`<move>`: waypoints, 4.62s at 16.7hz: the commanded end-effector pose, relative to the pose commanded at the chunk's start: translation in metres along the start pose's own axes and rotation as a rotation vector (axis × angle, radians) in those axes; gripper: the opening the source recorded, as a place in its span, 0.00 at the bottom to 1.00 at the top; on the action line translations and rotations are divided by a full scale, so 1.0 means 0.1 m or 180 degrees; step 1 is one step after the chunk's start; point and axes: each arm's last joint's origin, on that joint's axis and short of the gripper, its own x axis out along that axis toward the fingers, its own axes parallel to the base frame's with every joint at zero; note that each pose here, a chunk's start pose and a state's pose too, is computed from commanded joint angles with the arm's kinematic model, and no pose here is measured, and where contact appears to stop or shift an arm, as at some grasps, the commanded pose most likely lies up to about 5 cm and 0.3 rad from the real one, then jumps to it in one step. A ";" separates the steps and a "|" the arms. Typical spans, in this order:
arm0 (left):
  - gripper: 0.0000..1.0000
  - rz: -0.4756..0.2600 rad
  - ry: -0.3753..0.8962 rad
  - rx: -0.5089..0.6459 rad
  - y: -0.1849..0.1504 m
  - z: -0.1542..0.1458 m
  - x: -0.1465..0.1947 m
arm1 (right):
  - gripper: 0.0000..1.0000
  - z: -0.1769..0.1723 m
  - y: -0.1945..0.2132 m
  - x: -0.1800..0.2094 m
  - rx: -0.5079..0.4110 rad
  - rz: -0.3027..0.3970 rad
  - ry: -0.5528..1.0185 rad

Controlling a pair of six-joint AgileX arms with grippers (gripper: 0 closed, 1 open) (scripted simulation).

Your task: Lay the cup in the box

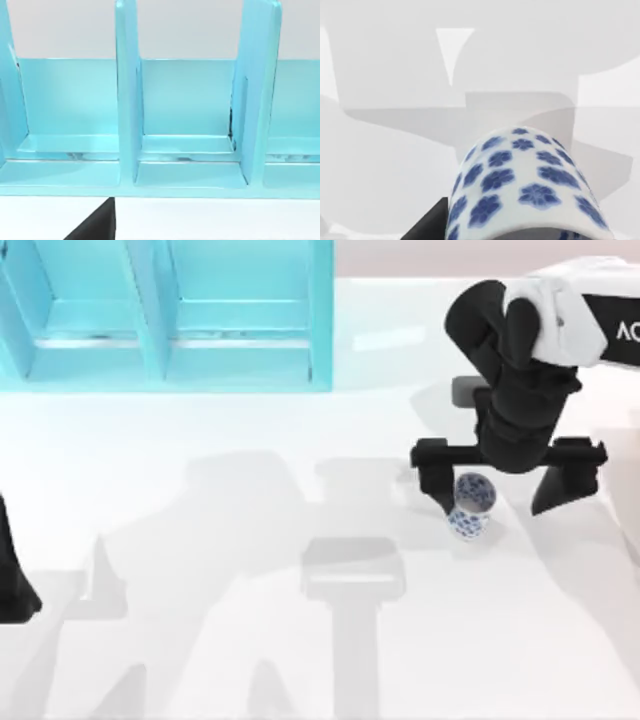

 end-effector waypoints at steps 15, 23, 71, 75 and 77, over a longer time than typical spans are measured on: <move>1.00 0.0000 0.0000 0.0000 0.00 0.00 0.00 | 0.00 0.00 0.00 0.00 0.0000 0.0000 0.0000; 1.00 0.0000 0.0000 0.0000 0.00 0.00 0.00 | 0.00 0.01 -0.03 -0.10 -0.0043 -0.0012 -0.0011; 1.00 0.0000 0.0000 0.0000 0.00 0.00 0.00 | 0.98 -0.48 -3.17 -0.78 0.0000 0.0004 -0.0004; 1.00 0.0000 0.0000 0.0000 0.00 0.00 0.00 | 1.00 -0.48 -3.17 -0.78 0.0000 0.0004 -0.0004; 1.00 0.0000 0.0000 0.0000 0.00 0.00 0.00 | 1.00 -0.48 -3.17 -0.78 0.0000 0.0004 -0.0004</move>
